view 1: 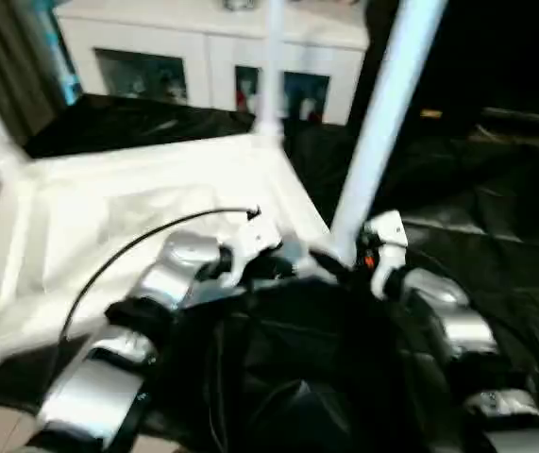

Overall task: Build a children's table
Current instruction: Rotate leg to tighten

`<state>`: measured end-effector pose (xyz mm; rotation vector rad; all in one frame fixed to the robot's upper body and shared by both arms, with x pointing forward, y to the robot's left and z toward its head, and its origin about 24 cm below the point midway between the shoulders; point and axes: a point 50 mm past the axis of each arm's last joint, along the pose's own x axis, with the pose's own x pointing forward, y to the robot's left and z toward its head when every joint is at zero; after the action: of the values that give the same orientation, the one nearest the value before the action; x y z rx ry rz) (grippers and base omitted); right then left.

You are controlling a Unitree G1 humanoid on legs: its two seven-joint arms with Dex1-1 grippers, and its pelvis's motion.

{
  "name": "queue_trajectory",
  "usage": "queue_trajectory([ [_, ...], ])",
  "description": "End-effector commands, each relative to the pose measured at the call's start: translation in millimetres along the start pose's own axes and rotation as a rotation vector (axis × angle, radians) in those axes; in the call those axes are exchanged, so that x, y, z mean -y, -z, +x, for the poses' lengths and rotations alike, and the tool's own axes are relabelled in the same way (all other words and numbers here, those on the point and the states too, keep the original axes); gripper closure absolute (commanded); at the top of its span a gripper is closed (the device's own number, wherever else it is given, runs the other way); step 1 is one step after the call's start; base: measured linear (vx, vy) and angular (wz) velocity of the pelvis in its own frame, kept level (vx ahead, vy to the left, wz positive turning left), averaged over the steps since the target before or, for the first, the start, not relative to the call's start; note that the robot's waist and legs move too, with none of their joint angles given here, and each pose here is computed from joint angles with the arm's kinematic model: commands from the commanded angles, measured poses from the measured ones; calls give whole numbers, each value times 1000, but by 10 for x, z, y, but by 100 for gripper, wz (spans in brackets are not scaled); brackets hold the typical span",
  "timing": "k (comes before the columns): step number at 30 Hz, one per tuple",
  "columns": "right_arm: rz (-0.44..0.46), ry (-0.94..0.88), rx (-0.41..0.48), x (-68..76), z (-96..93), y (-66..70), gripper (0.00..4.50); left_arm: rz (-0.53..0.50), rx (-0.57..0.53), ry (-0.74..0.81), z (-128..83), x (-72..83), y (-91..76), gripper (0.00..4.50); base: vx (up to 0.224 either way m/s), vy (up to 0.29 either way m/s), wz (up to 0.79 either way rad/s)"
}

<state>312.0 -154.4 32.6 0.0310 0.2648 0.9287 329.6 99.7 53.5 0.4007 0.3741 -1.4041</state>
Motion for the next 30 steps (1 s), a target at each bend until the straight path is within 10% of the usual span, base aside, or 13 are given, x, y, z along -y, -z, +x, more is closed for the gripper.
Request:
queue_trajectory([
  [1,-14,-128,-56,-58,-97,13,62,13,67,141,81,134,-45,450,0,0,0],
  [19,23,-231,-121,-137,-221,92,144,-5,64,141,-17,133,-12,450,0,0,0],
  [30,186,365,-65,30,137,283,177,-94,23,-272,279,-145,-142,450,0,0,0],
])
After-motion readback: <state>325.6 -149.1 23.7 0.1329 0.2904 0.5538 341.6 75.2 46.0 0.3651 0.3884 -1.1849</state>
